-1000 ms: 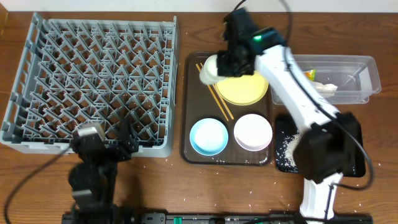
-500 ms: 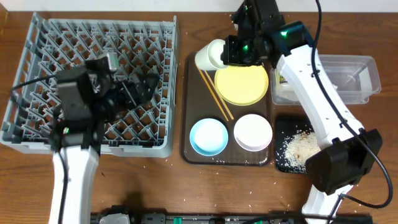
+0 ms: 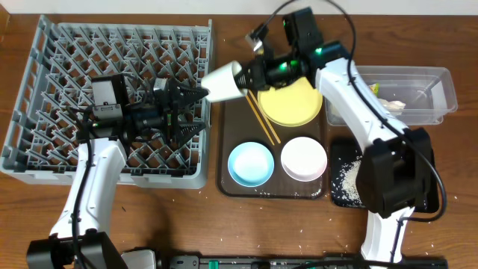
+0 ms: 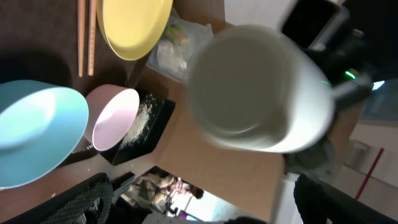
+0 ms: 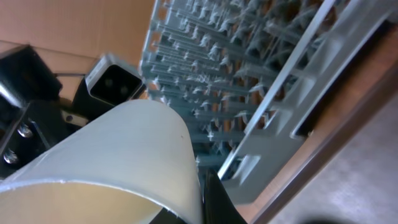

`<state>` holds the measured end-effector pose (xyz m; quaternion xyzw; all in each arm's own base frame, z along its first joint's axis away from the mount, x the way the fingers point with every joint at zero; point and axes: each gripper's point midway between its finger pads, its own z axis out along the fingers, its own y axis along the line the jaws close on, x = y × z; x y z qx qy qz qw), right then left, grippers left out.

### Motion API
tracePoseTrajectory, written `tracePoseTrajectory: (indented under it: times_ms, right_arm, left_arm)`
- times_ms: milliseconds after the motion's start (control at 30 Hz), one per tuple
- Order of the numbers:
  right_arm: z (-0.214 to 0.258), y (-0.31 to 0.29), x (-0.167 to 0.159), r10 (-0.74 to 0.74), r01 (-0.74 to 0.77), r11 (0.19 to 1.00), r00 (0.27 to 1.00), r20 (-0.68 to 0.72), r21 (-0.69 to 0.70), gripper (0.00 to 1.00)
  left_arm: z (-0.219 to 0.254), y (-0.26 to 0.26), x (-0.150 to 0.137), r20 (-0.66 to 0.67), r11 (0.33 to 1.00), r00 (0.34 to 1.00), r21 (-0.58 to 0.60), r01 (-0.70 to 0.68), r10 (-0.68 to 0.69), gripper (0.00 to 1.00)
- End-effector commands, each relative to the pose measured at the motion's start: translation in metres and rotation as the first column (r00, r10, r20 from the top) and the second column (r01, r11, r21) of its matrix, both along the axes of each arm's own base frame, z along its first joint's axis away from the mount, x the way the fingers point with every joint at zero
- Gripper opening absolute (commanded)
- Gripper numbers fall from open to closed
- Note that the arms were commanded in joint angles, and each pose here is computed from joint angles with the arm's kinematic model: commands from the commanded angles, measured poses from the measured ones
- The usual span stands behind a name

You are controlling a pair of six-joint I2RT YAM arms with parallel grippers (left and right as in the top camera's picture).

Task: Sort waste into correct bins and load items into the dishwasher
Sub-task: 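Hand the paper cup from right gripper to left gripper over the rack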

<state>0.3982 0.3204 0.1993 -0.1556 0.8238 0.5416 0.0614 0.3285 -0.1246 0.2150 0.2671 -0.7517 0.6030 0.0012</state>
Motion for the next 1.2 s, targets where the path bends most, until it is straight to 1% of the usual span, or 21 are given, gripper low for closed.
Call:
tracePoseTrajectory:
  times_ms: [0, 67, 233, 400, 533, 633, 833, 867, 933, 1000, 1033, 1100, 1167]
  right_arm:
    - [0.002, 0.012, -0.029, 0.151, -0.140, 0.974, 0.987, -0.051, 0.178, 0.01]
    - [0.000, 0.016, -0.033, 0.180, -0.171, 0.962, 0.983, -0.023, 0.211, 0.01]
    - [-0.007, 0.024, -0.040, 0.203, -0.200, 0.955, 0.979, 0.011, 0.221, 0.01]
    - [-0.003, 0.040, -0.047, 0.235, -0.244, 0.941, 0.970, 0.067, 0.232, 0.01]
    - [-0.004, 0.054, -0.055, 0.256, -0.265, 0.936, 0.964, 0.071, 0.231, 0.01]
    - [-0.012, 0.064, -0.057, 0.265, -0.267, 0.935, 0.963, 0.041, 0.235, 0.01]
    - [-0.021, 0.070, -0.061, 0.280, -0.278, 0.931, 0.960, 0.025, 0.234, 0.01]
    - [-0.020, 0.071, -0.061, 0.282, -0.280, 0.930, 0.959, 0.028, 0.236, 0.01]
    - [-0.020, 0.071, -0.060, 0.281, -0.280, 0.930, 0.959, 0.029, 0.237, 0.01]
    - [-0.020, 0.071, -0.060, 0.280, -0.278, 0.931, 0.960, 0.028, 0.237, 0.01]
    - [-0.020, 0.071, -0.060, 0.280, -0.279, 0.931, 0.960, 0.028, 0.237, 0.01]
    - [-0.020, 0.071, -0.060, 0.280, -0.278, 0.931, 0.960, 0.025, 0.238, 0.01]
    - [-0.020, 0.073, -0.062, 0.285, -0.283, 0.929, 0.958, 0.025, 0.237, 0.01]
  left_arm:
    - [0.010, -0.004, -0.002, 0.097, 0.998, 0.994, -0.009, 0.056, -0.055, 0.93]
    - [0.009, -0.003, -0.001, 0.135, 0.998, 0.989, 0.018, 0.057, -0.059, 0.93]
    - [0.005, -0.001, 0.001, 0.204, 0.996, 0.976, 0.067, 0.059, -0.072, 0.93]
    - [0.005, -0.001, 0.001, 0.206, 0.996, 0.976, 0.067, 0.061, -0.074, 0.93]
    - [0.006, -0.002, 0.001, 0.208, 0.996, 0.975, 0.061, 0.066, -0.077, 0.93]
    - [0.006, -0.002, 0.001, 0.208, 0.996, 0.975, 0.062, 0.066, -0.077, 0.93]
    - [0.006, -0.002, 0.001, 0.208, 0.996, 0.975, 0.061, 0.066, -0.077, 0.93]
    - [0.006, -0.002, 0.001, 0.207, 0.996, 0.975, 0.061, 0.066, -0.077, 0.91]
    - [0.006, -0.002, 0.001, 0.207, 0.996, 0.975, 0.062, 0.066, -0.077, 0.80]
    - [0.006, -0.002, 0.001, 0.207, 0.996, 0.975, 0.062, 0.065, -0.076, 0.72]
    - [0.006, -0.002, 0.001, 0.207, 0.996, 0.975, 0.062, 0.065, -0.076, 0.66]
    - [0.006, -0.002, 0.001, 0.207, 0.996, 0.975, 0.062, 0.065, -0.076, 0.59]
    - [0.006, -0.002, 0.001, 0.207, 0.996, 0.975, 0.062, 0.065, -0.076, 0.49]
